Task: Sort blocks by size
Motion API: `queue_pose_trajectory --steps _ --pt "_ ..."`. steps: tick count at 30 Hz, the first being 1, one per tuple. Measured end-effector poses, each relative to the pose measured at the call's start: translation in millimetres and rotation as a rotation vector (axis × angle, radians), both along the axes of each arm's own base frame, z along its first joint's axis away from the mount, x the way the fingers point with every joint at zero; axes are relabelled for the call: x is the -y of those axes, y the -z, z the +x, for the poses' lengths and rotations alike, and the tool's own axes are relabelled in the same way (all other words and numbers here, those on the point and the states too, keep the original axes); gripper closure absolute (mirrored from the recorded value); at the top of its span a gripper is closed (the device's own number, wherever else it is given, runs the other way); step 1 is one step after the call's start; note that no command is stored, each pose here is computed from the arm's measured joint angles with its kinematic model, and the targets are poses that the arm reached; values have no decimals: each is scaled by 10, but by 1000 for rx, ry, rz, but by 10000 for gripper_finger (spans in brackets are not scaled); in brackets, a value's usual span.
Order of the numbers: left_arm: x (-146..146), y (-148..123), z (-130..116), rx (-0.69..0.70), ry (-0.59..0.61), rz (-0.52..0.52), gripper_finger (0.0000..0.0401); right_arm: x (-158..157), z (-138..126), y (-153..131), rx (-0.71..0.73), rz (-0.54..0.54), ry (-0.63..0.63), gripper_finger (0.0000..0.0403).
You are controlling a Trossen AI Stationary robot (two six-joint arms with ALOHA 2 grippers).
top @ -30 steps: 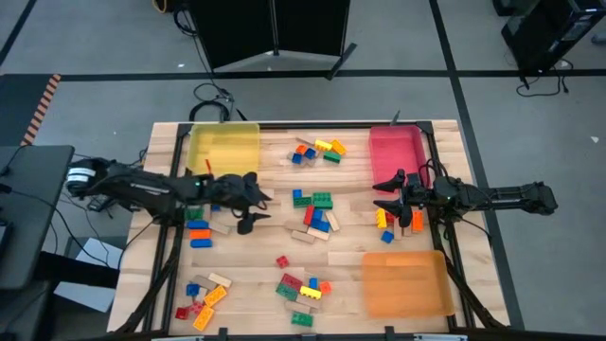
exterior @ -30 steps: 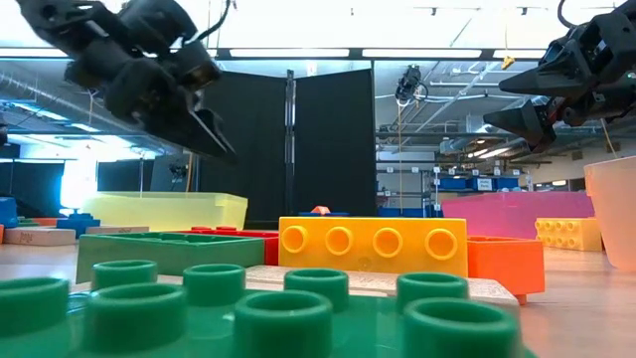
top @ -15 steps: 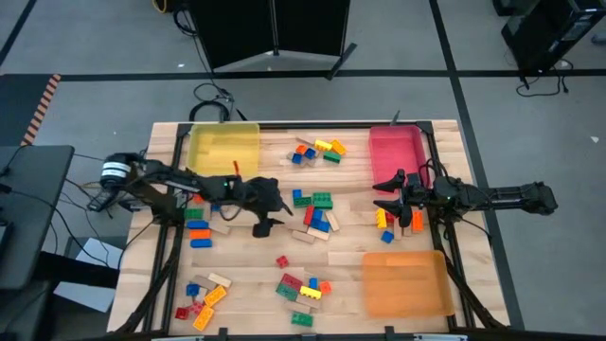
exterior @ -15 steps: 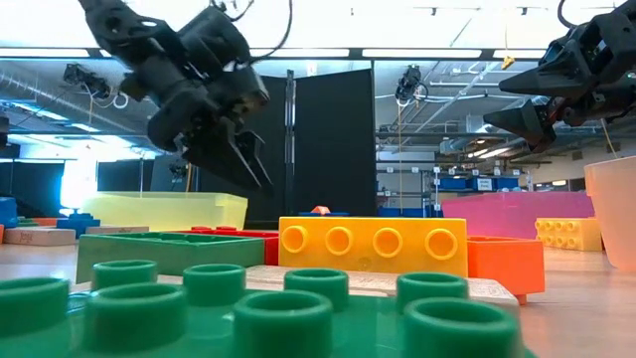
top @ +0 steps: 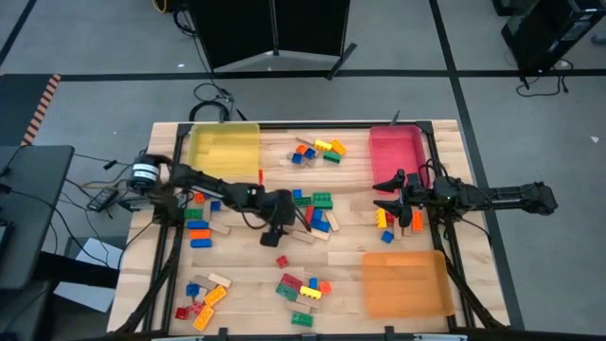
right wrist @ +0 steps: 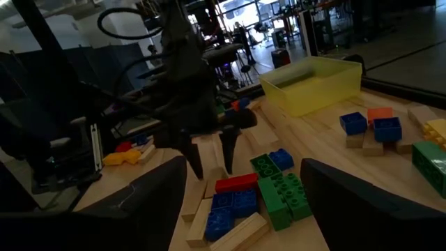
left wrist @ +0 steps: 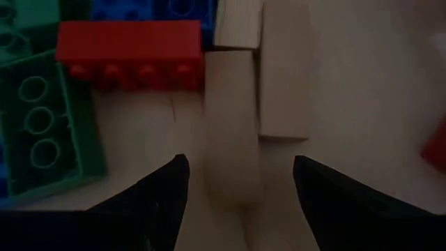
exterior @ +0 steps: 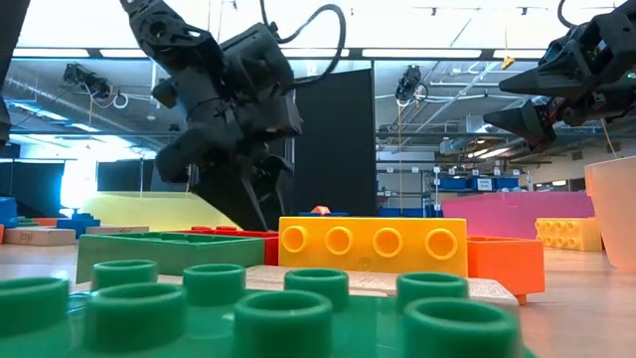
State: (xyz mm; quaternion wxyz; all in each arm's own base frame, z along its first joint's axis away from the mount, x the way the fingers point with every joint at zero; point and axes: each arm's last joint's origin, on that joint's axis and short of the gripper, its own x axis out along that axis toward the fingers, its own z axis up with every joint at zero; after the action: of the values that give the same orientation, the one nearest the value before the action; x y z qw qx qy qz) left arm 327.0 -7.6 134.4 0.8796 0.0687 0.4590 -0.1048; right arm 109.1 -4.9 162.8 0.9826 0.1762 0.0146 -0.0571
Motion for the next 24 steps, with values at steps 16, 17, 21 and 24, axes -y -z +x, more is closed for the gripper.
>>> queue_pose_trajectory --steps 16,17,21,24 --pt "4 32 139 -67 -15 22 213 0 0 -4 4 0 1 107" --pt "3 27 145 -69 -19 24 229 0 0 -4 4 0 0 107" --pt "-2 -15 168 -89 -52 19 284 0 0 -4 4 0 1 105" --pt "-7 -58 178 -129 -105 8 293 0 0 -4 4 0 0 106"
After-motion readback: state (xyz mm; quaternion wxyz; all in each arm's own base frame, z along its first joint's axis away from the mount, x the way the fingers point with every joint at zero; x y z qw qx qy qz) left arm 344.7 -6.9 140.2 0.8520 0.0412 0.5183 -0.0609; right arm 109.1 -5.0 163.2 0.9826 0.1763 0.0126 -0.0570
